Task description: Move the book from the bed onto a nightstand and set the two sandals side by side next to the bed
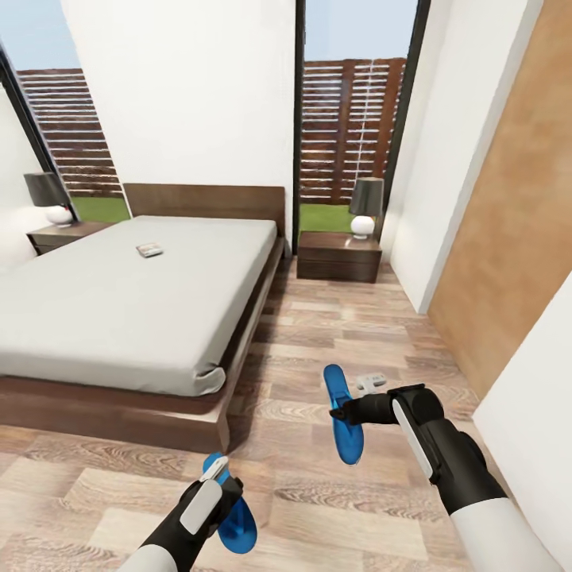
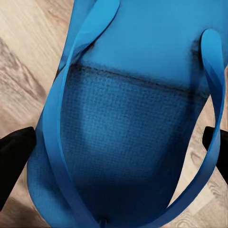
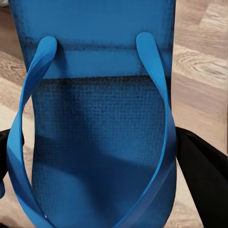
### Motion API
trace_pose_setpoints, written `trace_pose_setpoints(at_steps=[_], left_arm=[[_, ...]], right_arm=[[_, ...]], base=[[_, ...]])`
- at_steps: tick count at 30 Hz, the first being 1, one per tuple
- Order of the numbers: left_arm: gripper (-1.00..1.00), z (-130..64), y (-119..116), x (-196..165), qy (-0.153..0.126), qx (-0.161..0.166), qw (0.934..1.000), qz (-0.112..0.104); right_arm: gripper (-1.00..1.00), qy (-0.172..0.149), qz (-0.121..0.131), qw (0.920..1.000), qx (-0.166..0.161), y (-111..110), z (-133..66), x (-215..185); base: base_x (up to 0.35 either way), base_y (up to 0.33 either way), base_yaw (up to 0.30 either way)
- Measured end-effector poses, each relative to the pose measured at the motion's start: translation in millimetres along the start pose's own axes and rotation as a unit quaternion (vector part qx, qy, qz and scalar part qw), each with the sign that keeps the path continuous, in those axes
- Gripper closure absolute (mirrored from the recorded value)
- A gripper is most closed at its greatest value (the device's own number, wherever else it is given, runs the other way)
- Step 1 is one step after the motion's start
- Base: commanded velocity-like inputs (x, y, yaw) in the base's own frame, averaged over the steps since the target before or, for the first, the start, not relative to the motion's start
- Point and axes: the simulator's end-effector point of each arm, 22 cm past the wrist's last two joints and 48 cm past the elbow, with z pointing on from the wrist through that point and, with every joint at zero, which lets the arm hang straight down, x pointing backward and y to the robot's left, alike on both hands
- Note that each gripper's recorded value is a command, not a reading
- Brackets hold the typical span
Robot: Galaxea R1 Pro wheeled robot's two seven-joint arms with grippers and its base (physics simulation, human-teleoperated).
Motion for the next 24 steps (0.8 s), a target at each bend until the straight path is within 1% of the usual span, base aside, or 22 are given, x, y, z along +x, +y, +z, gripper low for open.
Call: trace_pose_setpoints(at_steps=[10, 12, 14, 15, 16, 17, 18, 20, 24], left_arm=[[1.00, 1.4, 0.8, 2.1, 0.002, -0.001, 1.0000, 0.000], [1.00, 1.8, 1.4, 2.0, 0.002, -0.002, 1.0000, -0.001], [1.00, 2.9, 7.6, 1.3, 0.003, -0.007, 1.0000, -0.006], [1.00, 3.3, 10.0, 2.2, 0.005, -0.007, 0.9999, -0.009], [1.00, 4.7, 18.3, 5.8, 0.010, -0.011, 0.9997, -0.020], [1.00, 4.1, 39.0, -0.7, 0.005, -0.013, 0.9991, -0.041], [1.00, 3.4, 43.6, -2.0, 0.003, -0.014, 0.9989, -0.045], [1.00, 2.8, 46.9, -1.3, 0.003, -0.014, 0.9988, -0.047], [1.00, 2.8, 47.9, 0.3, 0.003, -0.014, 0.9986, -0.051]], right_arm=[[1.00, 0.005, 0.003, 1.0000, 0.000, -1.5, 3.1, 3.3], [1.00, 0.026, 0.005, 0.9996, 0.000, -3.3, 15.0, 16.0], [1.00, 0.046, -0.011, 0.9989, 0.003, -5.3, 35.8, 21.9], [1.00, 0.050, -0.015, 0.9986, 0.005, -7.1, 41.4, 23.2], [1.00, 0.057, -0.021, 0.9981, 0.008, -12.4, 51.3, 26.5], [1.00, 0.067, -0.029, 0.9972, 0.013, -22.0, 65.6, 30.7], [1.00, 0.070, -0.030, 0.9970, 0.014, -23.7, 68.4, 31.8], [1.00, 0.073, -0.034, 0.9966, 0.017, -26.3, 71.0, 33.0], [1.00, 0.073, -0.037, 0.9965, 0.017, -26.8, 72.1, 32.8]], base=[[0.188, -0.295, 0.236], [0.188, -0.295, 0.236], [0.188, -0.295, 0.236], [0.188, -0.295, 0.236], [0.188, -0.295, 0.236], [0.188, -0.295, 0.236], [0.188, -0.295, 0.236], [0.188, -0.295, 0.236], [0.188, -0.295, 0.241]])
